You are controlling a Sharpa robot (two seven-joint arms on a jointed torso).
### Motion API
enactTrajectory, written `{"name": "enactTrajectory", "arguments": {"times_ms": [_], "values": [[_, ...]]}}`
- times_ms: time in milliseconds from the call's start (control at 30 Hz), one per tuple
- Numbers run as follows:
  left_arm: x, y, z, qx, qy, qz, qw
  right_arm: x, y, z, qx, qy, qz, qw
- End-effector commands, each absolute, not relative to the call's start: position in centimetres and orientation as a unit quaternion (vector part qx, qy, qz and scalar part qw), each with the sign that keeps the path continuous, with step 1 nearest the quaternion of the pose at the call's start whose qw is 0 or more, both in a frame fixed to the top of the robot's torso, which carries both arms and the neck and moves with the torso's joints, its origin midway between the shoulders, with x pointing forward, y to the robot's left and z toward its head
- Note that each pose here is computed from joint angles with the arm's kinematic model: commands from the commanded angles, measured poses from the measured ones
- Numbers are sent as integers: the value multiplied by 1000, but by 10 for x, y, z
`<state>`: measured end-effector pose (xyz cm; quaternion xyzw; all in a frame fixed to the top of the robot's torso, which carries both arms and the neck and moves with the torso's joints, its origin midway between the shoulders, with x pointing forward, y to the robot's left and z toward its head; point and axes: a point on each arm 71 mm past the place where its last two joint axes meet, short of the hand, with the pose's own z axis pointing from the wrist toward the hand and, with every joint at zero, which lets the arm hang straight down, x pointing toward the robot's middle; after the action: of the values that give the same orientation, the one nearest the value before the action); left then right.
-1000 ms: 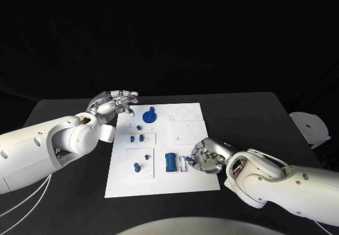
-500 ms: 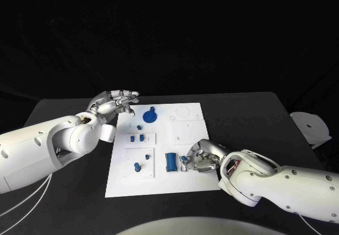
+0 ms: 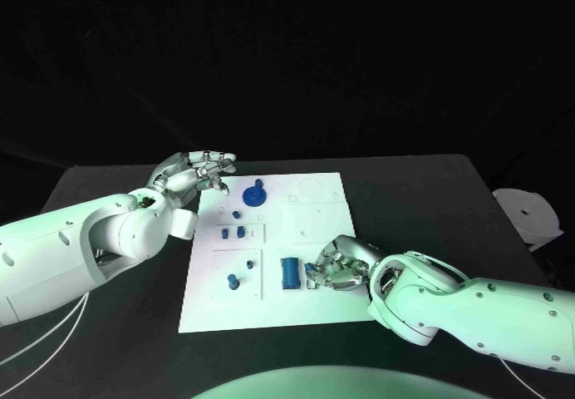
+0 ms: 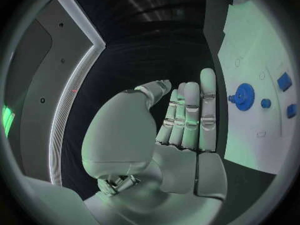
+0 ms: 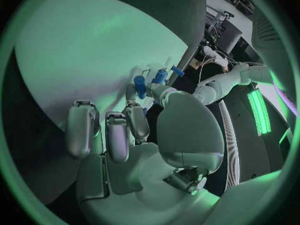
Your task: Assemble the parts on the task board
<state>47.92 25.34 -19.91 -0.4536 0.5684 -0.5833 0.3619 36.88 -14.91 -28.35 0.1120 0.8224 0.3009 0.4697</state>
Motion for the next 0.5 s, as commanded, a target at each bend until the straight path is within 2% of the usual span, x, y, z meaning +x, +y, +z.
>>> {"name": "enactTrajectory", "arguments": {"times_ms": [33,500], "values": [[479,251,-198,-448,568,-591,357,365,-146,-289,101,836,298,450],[479,252,-198,-448,569,-590,357,363,-146,-288,96,836,299,451]]}}
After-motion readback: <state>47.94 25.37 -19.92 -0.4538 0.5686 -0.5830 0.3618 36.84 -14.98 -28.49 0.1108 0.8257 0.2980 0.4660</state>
